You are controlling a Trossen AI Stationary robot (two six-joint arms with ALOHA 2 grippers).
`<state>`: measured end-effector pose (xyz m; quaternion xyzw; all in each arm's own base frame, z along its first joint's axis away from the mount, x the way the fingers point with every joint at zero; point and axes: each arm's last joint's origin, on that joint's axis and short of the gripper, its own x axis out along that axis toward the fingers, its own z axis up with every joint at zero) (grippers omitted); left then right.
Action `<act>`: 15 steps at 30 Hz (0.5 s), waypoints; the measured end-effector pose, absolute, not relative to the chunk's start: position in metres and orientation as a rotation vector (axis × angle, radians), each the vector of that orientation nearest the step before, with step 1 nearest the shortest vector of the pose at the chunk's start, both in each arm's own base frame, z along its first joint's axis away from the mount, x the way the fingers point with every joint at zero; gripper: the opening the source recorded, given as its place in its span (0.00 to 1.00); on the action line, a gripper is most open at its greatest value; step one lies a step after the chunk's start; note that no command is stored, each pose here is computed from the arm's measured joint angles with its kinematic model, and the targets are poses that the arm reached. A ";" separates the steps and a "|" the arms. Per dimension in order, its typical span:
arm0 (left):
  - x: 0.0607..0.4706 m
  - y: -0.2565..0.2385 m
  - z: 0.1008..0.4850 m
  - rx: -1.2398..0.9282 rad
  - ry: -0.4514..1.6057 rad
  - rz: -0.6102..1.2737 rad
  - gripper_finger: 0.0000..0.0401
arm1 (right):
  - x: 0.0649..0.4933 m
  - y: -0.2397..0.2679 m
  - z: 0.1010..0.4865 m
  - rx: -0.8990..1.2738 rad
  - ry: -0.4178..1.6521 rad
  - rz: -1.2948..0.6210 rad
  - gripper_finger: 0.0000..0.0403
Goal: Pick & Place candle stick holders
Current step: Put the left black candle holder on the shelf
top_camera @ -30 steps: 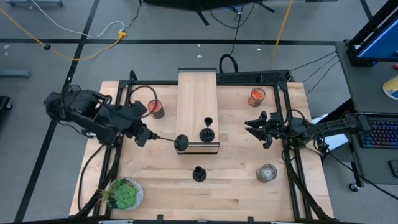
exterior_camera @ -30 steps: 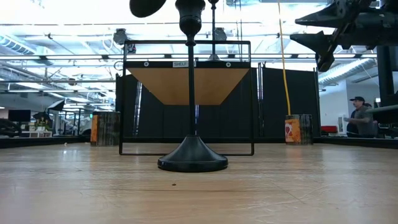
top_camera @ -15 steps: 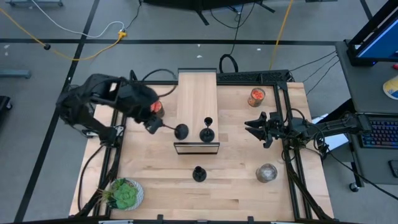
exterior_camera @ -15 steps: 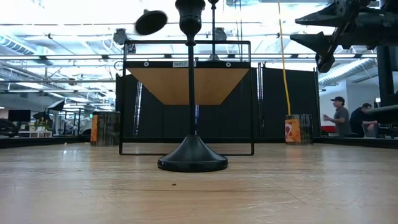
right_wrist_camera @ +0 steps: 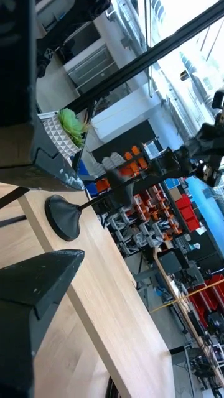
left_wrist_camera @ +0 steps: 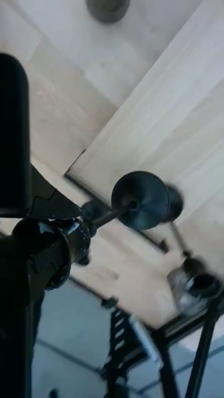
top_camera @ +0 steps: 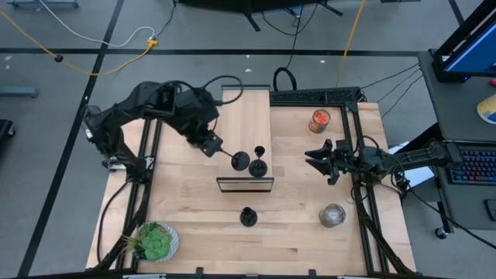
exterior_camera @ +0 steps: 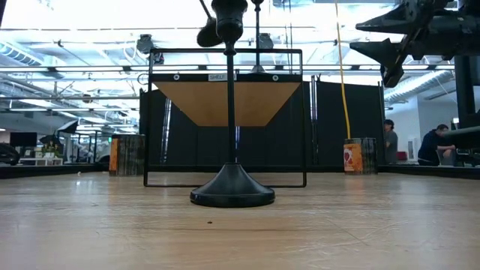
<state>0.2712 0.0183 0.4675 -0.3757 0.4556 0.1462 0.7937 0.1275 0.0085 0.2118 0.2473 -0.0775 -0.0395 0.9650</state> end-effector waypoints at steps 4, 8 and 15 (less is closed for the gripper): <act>0.277 0.022 0.463 -0.790 0.987 0.344 0.04 | 0.128 0.009 0.210 0.498 -0.141 -0.084 0.39; 0.284 0.024 0.458 -0.786 1.006 0.344 0.04 | 0.128 0.009 0.209 0.496 -0.129 -0.087 0.39; 0.292 0.025 0.451 -0.796 1.024 0.367 0.04 | 0.128 0.009 0.209 0.495 -0.127 -0.087 0.39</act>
